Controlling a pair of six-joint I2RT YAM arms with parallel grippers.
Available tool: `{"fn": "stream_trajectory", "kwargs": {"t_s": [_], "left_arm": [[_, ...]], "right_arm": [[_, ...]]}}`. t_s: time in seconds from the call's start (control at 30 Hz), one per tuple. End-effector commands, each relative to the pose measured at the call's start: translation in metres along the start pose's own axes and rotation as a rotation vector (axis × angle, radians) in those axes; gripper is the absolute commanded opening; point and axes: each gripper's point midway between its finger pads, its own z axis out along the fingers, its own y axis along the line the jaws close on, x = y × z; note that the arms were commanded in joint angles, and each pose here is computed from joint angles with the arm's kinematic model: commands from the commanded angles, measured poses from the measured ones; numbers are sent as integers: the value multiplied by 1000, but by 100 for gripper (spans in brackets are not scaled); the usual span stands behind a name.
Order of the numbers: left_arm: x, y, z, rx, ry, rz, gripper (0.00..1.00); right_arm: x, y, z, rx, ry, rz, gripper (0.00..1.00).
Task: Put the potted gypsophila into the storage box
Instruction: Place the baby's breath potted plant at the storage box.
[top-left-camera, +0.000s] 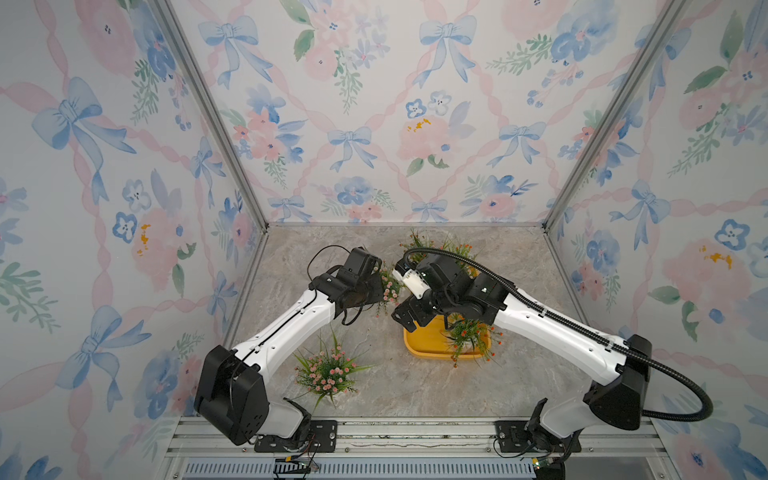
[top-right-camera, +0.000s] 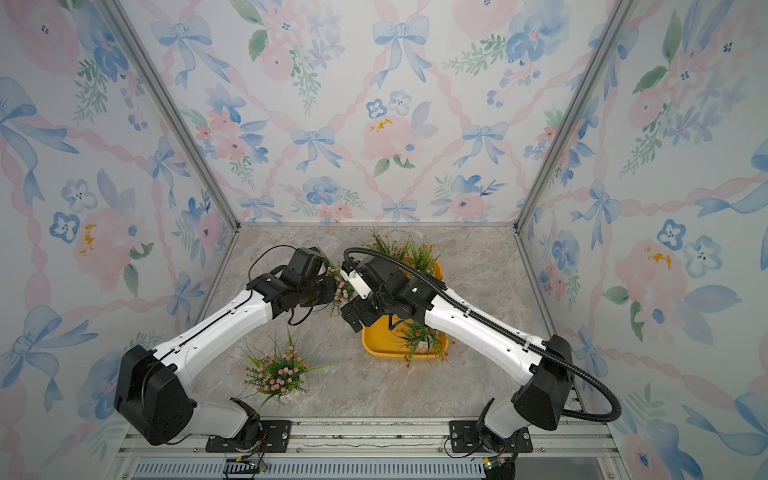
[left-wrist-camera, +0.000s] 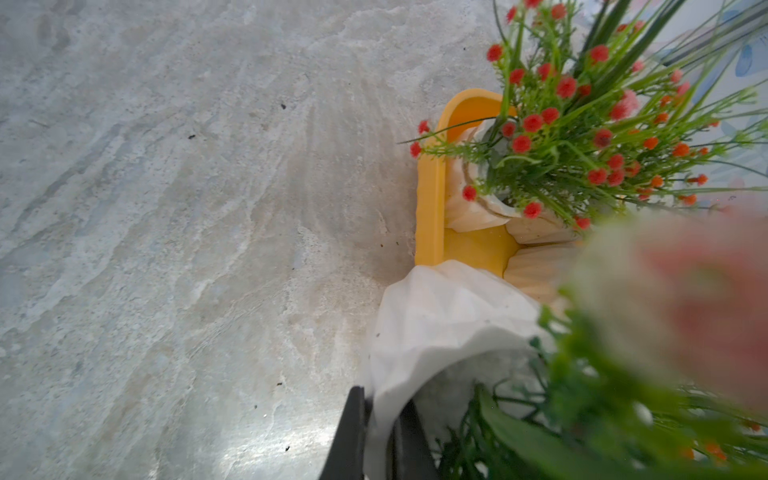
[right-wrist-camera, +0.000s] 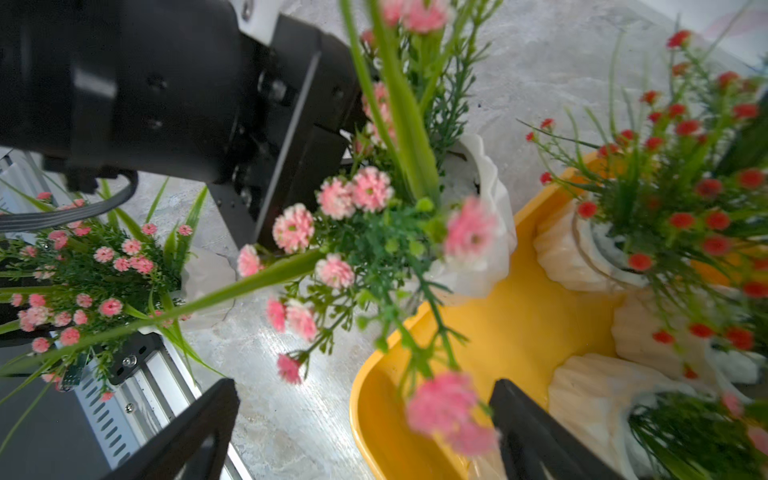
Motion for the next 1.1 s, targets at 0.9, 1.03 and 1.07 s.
{"fn": "stream_trajectory", "kwargs": {"t_s": [0.9, 1.03, 1.07], "left_arm": [[-7, -108, 90, -10, 30, 242, 0], [-3, -106, 98, -58, 43, 279, 0], [-3, -106, 98, -66, 45, 285, 0]], "right_arm": [[43, -99, -54, 181, -44, 161, 97], [44, -94, -49, 156, -32, 116, 97], [44, -94, -48, 156, -27, 114, 97]]}}
